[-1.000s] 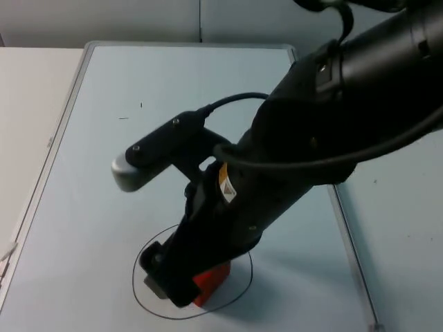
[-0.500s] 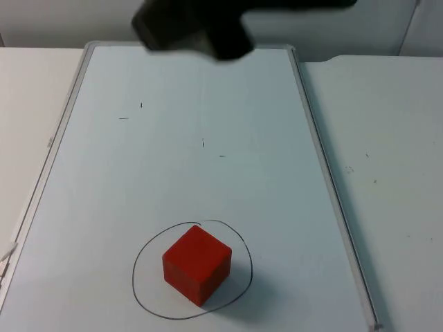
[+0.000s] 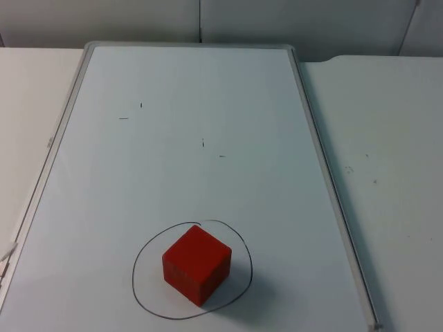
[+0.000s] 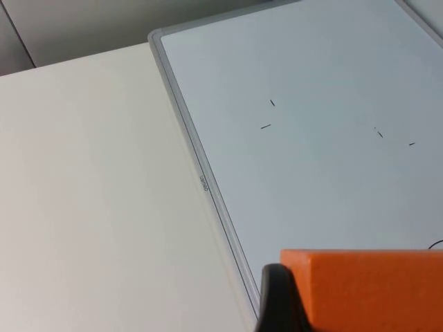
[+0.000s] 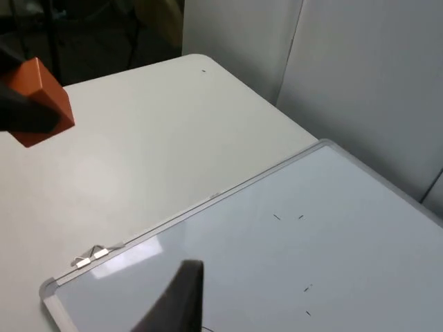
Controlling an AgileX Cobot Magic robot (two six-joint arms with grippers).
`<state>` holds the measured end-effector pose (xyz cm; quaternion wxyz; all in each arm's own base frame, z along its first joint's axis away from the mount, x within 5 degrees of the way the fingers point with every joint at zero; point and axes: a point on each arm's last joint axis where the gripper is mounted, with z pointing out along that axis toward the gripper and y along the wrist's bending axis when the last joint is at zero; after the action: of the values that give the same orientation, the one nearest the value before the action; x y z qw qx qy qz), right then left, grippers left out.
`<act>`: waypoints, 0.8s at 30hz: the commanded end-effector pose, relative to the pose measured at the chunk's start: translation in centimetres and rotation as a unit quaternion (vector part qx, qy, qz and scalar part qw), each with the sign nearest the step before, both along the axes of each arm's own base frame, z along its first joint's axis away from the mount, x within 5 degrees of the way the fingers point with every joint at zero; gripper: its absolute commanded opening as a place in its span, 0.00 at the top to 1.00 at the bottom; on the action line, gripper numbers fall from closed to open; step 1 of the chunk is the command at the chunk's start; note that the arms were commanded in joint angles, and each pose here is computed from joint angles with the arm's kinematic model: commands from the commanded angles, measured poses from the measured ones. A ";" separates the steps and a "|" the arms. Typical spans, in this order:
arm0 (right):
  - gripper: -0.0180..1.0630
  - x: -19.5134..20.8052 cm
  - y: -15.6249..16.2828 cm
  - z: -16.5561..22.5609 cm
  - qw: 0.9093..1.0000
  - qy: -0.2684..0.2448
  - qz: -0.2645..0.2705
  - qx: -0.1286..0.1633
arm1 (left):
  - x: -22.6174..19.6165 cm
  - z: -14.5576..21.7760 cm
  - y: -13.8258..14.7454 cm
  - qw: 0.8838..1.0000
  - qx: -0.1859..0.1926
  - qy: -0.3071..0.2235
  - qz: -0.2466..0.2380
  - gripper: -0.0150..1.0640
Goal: Pick up one cube with the left hand and another cube with the right hand. First place the cube in the right hand at the target position, then stack the cube in the left hand on top.
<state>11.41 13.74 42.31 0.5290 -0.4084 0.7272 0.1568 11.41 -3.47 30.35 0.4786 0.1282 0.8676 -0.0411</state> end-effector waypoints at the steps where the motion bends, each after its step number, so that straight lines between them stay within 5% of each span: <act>1: 0.06 -0.5 -0.6 0.0 1.000 0.003 0.002 -0.005 | -0.1 0.1 -0.1 1.000 -0.011 -0.007 -0.003 0.87; 5: 0.06 -0.9 -1.2 0.1 1.000 -0.003 0.003 -0.005 | -0.1 0.1 -0.1 1.000 -0.011 -0.007 -0.003 0.87; 15: 0.06 -2.7 -2.9 -4.8 0.996 -0.021 0.017 0.083 | -0.1 0.1 -0.1 1.000 -0.005 -0.009 -0.004 0.87; 24: 0.06 -3.1 -3.6 -4.7 0.996 -0.018 0.013 0.086 | -0.1 0.2 -0.1 1.000 0.004 -0.013 -0.011 0.87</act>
<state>8.34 10.11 37.67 0.5718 -0.3748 0.6980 0.2130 11.43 -3.46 30.37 0.4800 0.1348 0.8661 -0.0367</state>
